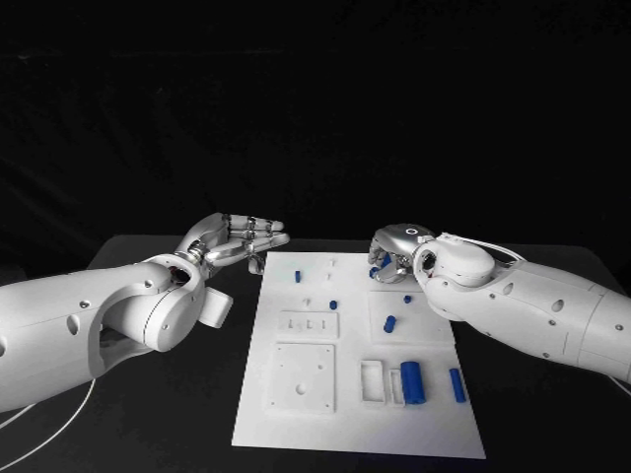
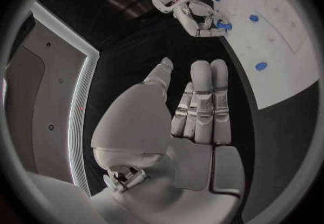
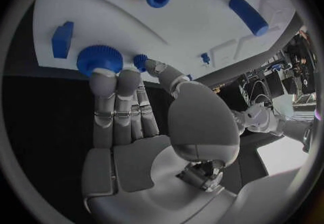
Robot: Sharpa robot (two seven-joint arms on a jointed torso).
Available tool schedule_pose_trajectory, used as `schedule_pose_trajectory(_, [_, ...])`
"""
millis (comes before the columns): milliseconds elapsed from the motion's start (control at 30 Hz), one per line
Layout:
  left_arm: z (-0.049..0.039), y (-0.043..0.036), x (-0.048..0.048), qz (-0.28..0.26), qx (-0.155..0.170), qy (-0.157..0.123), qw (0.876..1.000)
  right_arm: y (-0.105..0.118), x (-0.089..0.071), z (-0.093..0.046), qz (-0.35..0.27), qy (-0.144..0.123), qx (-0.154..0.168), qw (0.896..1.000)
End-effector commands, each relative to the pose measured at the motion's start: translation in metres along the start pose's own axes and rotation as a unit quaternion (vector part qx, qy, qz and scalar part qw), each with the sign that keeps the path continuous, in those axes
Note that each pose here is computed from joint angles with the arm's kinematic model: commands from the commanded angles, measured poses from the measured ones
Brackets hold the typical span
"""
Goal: Assemble the parts on the task board
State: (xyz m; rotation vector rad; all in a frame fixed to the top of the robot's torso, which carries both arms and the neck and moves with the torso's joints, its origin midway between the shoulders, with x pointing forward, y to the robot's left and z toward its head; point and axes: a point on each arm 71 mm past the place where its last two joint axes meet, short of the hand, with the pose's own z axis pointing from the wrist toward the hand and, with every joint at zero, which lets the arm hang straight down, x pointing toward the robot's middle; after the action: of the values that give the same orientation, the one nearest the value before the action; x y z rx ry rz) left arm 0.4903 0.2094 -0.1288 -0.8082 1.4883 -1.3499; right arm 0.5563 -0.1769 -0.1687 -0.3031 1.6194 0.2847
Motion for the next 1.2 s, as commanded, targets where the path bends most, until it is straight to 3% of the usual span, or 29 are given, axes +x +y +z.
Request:
schedule_pose_trajectory(33, [0.0007,-0.0027,0.0004,0.003,0.006,0.008,1.0,0.0,0.003,0.0,-0.013,0.016,0.0,1.0])
schedule_pose_trajectory(733, [0.0017,-0.0019,-0.0011,0.004,0.003,0.008,1.0,0.005,0.005,0.0,0.0,0.012,-0.008,1.0])
schedule_pose_trajectory(1200, [0.0026,-0.001,-0.0034,0.005,0.0,0.006,1.0,0.008,-0.006,-0.002,0.017,-0.05,-0.001,0.999])
